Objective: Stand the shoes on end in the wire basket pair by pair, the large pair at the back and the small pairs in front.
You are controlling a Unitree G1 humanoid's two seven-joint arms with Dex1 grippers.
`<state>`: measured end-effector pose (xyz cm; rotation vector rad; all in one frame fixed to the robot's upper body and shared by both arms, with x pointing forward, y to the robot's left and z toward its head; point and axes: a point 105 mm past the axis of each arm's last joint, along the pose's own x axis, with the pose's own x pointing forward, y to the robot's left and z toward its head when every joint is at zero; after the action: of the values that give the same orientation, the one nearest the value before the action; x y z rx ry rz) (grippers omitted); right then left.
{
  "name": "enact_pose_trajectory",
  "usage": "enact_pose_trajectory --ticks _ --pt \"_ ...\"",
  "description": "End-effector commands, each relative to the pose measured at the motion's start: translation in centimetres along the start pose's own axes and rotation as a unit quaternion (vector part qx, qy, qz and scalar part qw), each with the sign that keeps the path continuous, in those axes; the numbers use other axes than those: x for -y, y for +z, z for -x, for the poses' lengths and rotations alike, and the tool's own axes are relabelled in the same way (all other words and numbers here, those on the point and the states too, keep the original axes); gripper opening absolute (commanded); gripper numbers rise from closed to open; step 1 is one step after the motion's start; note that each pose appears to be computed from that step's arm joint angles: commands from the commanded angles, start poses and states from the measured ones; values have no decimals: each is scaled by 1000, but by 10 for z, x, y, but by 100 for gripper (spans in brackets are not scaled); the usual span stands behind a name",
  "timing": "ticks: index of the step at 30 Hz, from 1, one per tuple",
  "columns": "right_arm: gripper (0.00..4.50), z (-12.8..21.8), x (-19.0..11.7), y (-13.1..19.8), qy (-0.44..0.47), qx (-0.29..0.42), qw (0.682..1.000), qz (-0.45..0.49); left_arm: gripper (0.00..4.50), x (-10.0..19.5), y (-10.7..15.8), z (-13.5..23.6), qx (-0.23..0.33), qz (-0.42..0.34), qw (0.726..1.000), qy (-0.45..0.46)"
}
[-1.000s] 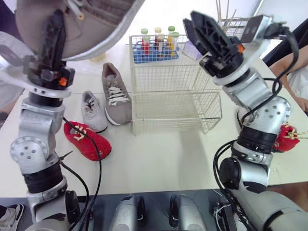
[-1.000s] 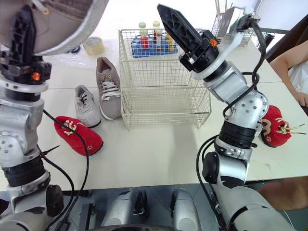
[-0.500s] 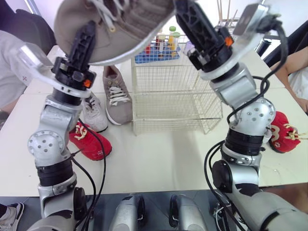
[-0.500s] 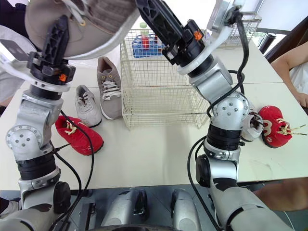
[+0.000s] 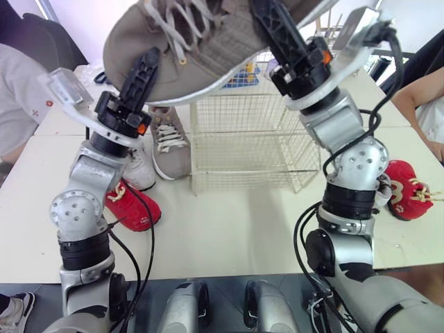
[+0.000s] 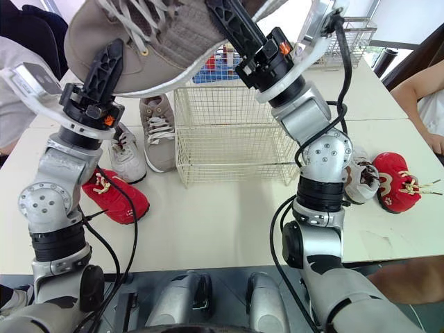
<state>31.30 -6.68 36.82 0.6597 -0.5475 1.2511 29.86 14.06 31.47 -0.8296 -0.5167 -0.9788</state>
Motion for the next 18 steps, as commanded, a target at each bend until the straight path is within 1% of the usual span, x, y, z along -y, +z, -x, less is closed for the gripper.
enact_pose_trajectory --ticks 1,2,3,4,5,7,9,11,12,15,18 --pt "185 -13 -18 22 44 14 998 46 87 3 -14 1 -47 -34 998 10" --pt "183 -13 -17 25 44 12 998 52 87 -1 -14 2 -51 -41 998 23" --pt "183 -13 -15 29 46 7 997 67 129 -5 -15 4 -57 -51 996 39" --pt "183 -14 -13 35 47 2 995 85 176 -8 -15 5 -64 -61 995 49" --pt "183 -14 -10 44 48 -3 993 109 213 -7 -16 8 -77 -75 993 55" --pt "183 -15 -7 53 50 -9 990 134 319 -5 -17 10 -92 -89 990 56" --pt "183 -14 4 81 55 -28 979 193 418 5 -27 20 -161 -141 975 57" --pt "183 -13 11 109 64 -50 965 251 418 20 -37 34 -234 -183 954 45" --pt "183 -13 14 119 67 -58 958 272 418 28 -39 40 -258 -190 947 35" --pt "183 -14 19 137 85 -100 938 321 418 48 -39 52 -297 -189 936 18" --pt "183 -11 23 146 88 -143 924 343 418 63 -37 60 -320 -179 930 7"
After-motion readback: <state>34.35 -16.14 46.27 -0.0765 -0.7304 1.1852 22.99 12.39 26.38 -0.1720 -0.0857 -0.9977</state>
